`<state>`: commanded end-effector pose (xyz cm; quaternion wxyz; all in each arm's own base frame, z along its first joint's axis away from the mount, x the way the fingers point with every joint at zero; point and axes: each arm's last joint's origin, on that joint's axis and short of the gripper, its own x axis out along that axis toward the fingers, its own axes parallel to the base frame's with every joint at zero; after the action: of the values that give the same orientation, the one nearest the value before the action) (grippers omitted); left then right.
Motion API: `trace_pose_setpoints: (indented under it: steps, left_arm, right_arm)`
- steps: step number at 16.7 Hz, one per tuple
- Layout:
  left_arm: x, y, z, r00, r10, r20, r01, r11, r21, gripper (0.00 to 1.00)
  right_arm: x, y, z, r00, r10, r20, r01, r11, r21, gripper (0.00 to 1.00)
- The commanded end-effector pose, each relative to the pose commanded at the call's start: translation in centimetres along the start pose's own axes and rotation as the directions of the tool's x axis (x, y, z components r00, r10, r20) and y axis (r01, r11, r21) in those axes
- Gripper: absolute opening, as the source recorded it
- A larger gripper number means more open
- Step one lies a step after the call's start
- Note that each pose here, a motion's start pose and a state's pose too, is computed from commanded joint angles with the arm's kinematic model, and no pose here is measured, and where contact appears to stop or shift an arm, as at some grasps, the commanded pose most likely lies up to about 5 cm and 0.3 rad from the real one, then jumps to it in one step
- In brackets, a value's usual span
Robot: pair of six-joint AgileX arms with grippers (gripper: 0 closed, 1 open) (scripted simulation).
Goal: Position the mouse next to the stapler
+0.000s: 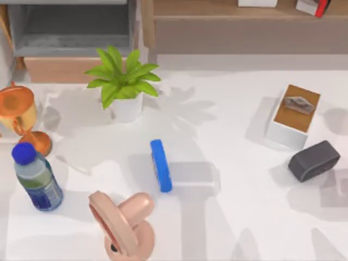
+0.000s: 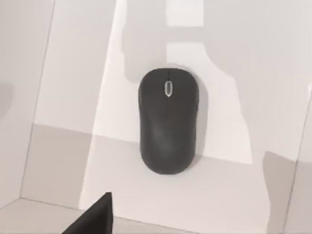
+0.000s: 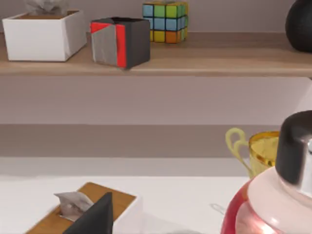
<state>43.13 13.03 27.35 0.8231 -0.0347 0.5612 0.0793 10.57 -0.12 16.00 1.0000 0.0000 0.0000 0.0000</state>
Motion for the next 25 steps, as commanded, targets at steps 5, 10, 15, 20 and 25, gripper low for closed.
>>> trace_pose_setpoints:
  steps: [5,10,15,20,25]
  left_arm:
    - [8.6,2.9,1.7,0.980,-0.015,-0.200,0.009,0.999,-0.031,1.00]
    - [12.1,2.7,1.8,0.962,-0.033,-0.272,0.029,0.999,-0.020,1.00]
    - [12.2,2.8,1.7,0.961,-0.033,-0.275,0.028,0.999,-0.022,1.00]
    - [13.6,2.8,1.3,0.962,-0.033,-0.272,0.029,0.999,-0.020,1.00]
    - [14.9,2.6,1.0,0.962,-0.034,-0.272,0.029,0.999,-0.020,1.00]
  right_arm:
    - [0.0,0.0,0.0,1.000,0.000,0.000,0.000,1.000,0.000,1.00]
    - [0.0,0.0,0.0,1.000,0.000,0.000,0.000,1.000,0.000,1.00]
    - [0.0,0.0,0.0,1.000,0.000,0.000,0.000,1.000,0.000,1.00]
    - [0.0,0.0,0.0,1.000,0.000,0.000,0.000,1.000,0.000,1.00]
    - [0.0,0.0,0.0,1.000,0.000,0.000,0.000,1.000,0.000,1.00]
